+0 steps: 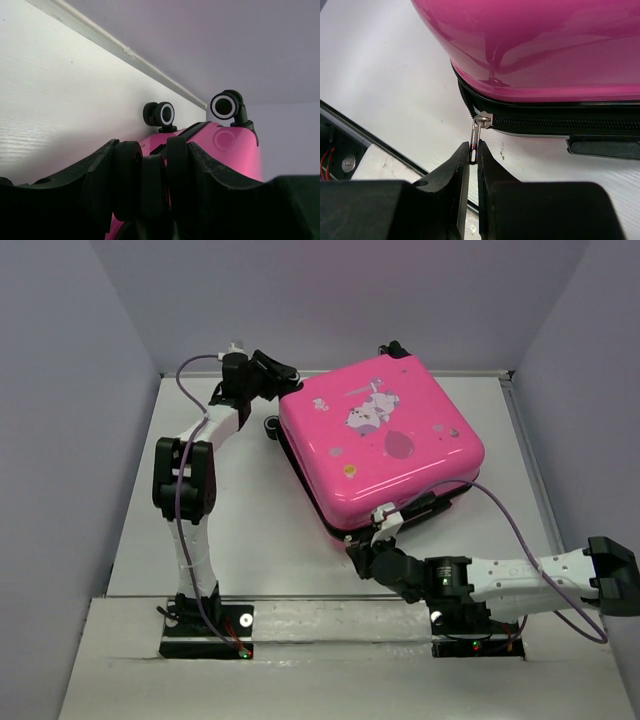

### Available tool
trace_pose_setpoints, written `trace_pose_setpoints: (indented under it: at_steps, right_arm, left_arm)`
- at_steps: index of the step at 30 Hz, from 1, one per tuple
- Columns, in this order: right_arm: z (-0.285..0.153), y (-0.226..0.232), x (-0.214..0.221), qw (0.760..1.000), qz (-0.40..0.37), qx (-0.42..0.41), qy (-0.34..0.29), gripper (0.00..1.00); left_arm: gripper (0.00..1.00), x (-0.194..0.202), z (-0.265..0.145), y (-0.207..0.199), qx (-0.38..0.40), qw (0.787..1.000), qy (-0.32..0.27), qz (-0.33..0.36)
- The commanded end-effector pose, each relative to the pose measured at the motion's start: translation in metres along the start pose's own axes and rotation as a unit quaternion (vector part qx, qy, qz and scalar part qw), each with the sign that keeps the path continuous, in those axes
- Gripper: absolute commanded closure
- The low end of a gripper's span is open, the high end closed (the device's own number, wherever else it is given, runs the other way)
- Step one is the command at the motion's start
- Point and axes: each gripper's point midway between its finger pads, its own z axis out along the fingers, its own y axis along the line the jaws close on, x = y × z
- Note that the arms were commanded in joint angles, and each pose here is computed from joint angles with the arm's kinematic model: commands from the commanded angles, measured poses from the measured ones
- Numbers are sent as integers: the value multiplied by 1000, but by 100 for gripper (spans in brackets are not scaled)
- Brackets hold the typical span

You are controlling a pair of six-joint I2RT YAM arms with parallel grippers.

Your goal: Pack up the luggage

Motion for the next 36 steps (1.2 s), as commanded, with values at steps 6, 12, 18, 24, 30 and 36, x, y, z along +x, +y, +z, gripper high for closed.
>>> trace_pose_setpoints:
  at_steps: [6, 12, 18, 24, 30, 36]
  right_arm:
    - [0, 21, -28, 998, 40, -32, -26, 93]
    - [-7, 0, -100, 994, 26, -53, -89, 93]
    - [-30, -13, -160, 992, -24, -67, -105, 93]
    - [-21, -25, -89, 997, 9, -78, -16, 93]
    - [-26, -74, -50, 999, 49, 6, -1, 93]
    - [-50, -92, -119, 993, 41, 79, -82, 93]
  left_arm:
    - [94, -70, -115, -99, 110, 982, -129, 80]
    - [94, -50, -168, -85, 58, 985, -121, 108]
    - [94, 9, -231, -17, 11, 988, -127, 88]
    - [94, 74, -260, 62, -27, 993, -105, 38]
    - [73, 82, -279, 85, -54, 990, -128, 37]
    - [94, 54, -278, 11, 39, 990, -135, 25]
